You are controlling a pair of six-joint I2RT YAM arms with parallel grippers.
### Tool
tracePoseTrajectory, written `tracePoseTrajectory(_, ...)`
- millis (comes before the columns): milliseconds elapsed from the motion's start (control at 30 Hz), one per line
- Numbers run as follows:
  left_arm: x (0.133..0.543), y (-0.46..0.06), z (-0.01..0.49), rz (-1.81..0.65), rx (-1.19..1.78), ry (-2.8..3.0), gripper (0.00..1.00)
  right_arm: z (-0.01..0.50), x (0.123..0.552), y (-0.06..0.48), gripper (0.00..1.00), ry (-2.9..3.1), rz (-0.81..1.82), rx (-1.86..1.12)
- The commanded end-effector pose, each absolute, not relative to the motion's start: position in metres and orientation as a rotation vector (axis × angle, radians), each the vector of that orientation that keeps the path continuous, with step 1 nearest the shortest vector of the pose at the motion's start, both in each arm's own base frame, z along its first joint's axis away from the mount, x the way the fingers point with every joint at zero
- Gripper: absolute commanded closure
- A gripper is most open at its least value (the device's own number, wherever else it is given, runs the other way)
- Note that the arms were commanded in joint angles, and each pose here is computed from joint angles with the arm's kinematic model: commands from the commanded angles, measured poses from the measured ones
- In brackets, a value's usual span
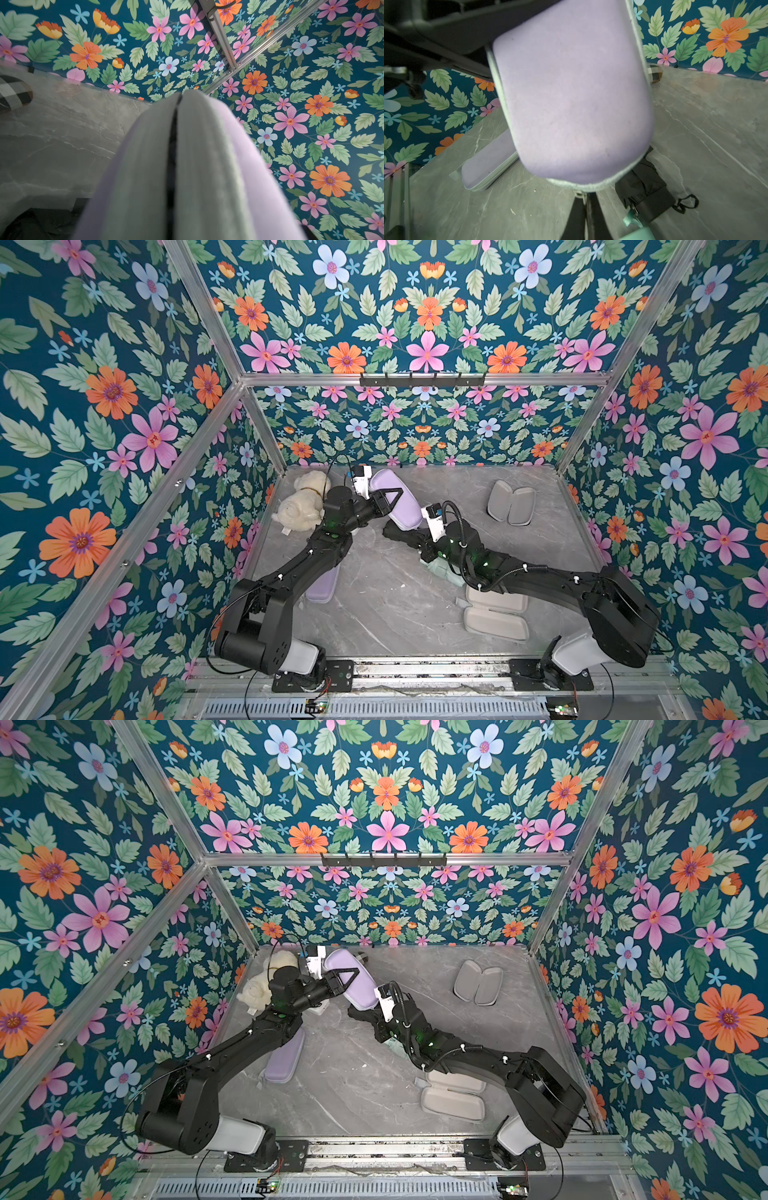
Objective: Put umbrellas into zippered umbrella sleeves
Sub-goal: Zip the zipper on the umbrella sleeve, then adjust the umbrella sleeve.
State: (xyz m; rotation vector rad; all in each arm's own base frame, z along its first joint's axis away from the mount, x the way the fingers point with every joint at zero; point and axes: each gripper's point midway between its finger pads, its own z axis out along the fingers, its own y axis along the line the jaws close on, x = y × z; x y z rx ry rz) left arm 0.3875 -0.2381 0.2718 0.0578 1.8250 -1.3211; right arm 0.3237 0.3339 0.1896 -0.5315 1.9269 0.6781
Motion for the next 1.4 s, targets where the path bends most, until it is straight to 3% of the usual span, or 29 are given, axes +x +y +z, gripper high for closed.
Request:
tracePoseTrajectory(0,0.377,-0.246,0.279,-1.421,0.148,1.795,0.87,0.18,0.327,0.314,0.97,2.028,0.586,-0.49)
tracePoseTrajectory(100,0.381,-0.244,0.274,-1.425,0.128,1.783,0.86,0.169,0.306,0.309,0.69,2.136,0.661,-0.483)
tracePoseTrajectory(267,0.38,-0.237,0.273,-1.414,0.113,1.705,0.83,0.189,0.289,0.285,0.38,2.234,0.973,-0.202)
tracePoseTrajectory(400,0.373,-0.239,0.271,-1.485,0.082,1.645,0.79,0.214,0.292,0.287,0.33,2.234,1.307,0.117)
tracePoseTrajectory(567,0.362,-0.249,0.264,-1.524,0.081,1.649,0.78,0.219,0.303,0.301,0.24,2.221,1.496,0.327)
tracePoseTrajectory(733,0.352,-0.259,0.263,-1.548,0.106,1.659,0.77,0.222,0.311,0.31,0.25,2.222,1.514,0.33)
tracePoseTrajectory(867,0.345,-0.266,0.257,-1.565,0.122,1.68,0.76,0.226,0.313,0.319,0.35,2.221,1.551,0.295)
tracePoseTrajectory(1067,0.333,-0.281,0.256,-1.645,0.138,1.67,0.49,0.243,0.315,0.334,0.52,2.152,1.668,0.257)
tracePoseTrajectory(1200,0.331,-0.281,0.253,-1.693,0.113,1.661,0.42,0.259,0.314,0.339,0.66,2.095,1.721,0.227)
tracePoseTrajectory(1300,0.33,-0.283,0.256,-1.705,0.125,1.65,0.43,0.259,0.312,0.342,0.74,2.103,1.72,0.21)
tracePoseTrajectory(1367,0.331,-0.282,0.259,-1.698,0.135,1.643,0.49,0.252,0.311,0.34,0.74,2.122,1.706,0.222)
